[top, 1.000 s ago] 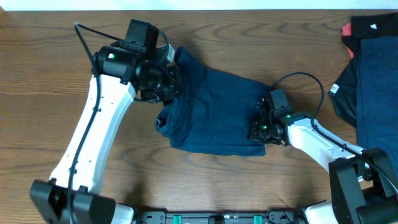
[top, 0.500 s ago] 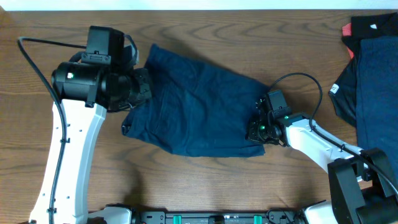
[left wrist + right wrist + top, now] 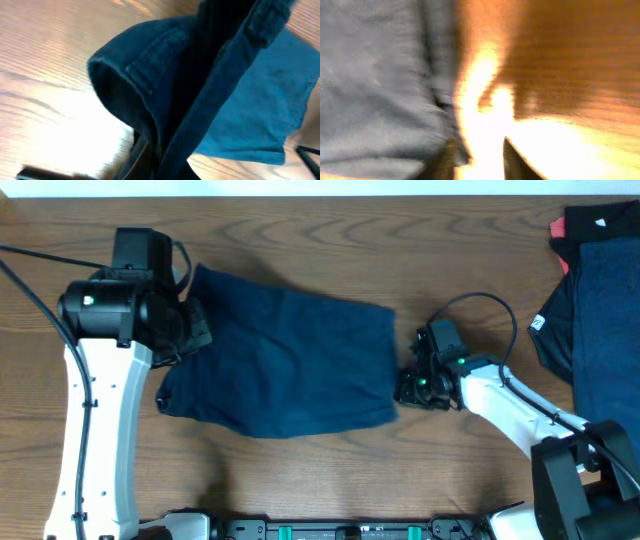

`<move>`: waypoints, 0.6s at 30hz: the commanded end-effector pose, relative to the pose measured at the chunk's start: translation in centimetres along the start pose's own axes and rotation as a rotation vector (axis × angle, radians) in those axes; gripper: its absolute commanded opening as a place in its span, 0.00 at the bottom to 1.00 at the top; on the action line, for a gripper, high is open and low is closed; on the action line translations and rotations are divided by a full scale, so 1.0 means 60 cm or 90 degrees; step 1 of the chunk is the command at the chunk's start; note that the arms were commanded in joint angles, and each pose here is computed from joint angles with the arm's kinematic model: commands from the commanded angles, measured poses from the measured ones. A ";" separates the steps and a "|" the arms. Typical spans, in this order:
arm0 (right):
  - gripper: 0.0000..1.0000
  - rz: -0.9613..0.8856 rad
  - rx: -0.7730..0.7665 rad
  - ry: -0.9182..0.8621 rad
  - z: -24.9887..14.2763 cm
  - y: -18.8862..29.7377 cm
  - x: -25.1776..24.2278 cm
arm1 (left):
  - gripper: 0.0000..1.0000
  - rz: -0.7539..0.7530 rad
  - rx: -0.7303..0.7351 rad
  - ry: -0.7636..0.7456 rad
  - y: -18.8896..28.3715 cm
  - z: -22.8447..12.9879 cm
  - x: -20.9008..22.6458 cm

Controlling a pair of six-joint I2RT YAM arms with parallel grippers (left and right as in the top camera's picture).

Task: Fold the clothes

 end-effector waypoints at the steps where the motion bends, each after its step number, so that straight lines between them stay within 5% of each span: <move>1: 0.50 0.024 -0.066 0.064 0.034 0.061 0.044 | 0.06 0.036 -0.022 0.000 0.010 0.010 0.022; 7: 0.50 0.031 -0.088 0.080 0.062 0.131 0.070 | 0.06 0.036 -0.021 -0.011 0.009 0.011 0.022; 18: 0.49 0.023 -0.077 0.078 0.057 0.130 0.067 | 0.06 -0.020 0.000 -0.031 -0.033 0.032 -0.035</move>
Point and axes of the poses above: each gripper's point midway between its finger pads, its own y axis back along the fingers, its own x axis along the line the jaws close on, z = x × y, the point moved 5 cm from there along y, back along the fingers, and after that the axes turned 9 degrees about -y, right-handed, at the moved point
